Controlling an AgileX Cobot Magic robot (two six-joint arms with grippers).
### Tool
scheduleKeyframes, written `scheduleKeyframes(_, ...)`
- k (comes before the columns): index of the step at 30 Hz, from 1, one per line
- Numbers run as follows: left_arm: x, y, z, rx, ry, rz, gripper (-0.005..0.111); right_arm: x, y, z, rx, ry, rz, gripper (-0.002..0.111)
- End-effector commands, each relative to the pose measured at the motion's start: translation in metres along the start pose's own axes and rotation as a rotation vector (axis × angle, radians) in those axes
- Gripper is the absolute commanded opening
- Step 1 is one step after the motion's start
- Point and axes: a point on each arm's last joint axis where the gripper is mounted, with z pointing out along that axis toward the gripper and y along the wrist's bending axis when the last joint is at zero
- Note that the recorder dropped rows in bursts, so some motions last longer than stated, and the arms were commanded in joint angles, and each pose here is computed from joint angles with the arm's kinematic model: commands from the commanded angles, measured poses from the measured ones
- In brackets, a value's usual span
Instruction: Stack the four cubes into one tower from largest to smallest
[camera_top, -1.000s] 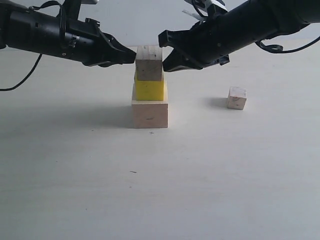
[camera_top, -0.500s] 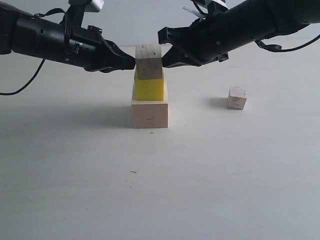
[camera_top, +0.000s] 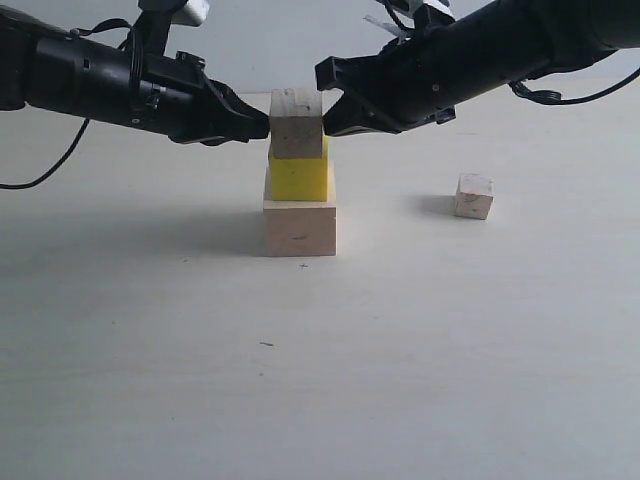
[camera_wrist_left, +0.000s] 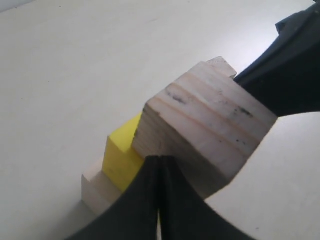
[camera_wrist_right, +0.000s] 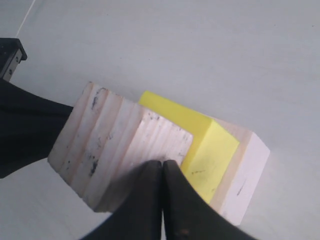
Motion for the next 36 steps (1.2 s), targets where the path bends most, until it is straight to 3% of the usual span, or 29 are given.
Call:
scheduleKeyframes(1,-0.0024,0.0013,-0.0003,-0.004,-0.015,-0.005,0.0,-0.0033,-0.0002,-0.0011,-0.001,-0.019,-0.005,0.0)
scheduleKeyframes(36,-0.0097,0.0034,-0.0002,-0.017,-0.039,0.004,0.0,-0.0063,-0.0001,-0.0009,-0.004,-0.052,-0.013,0.0)
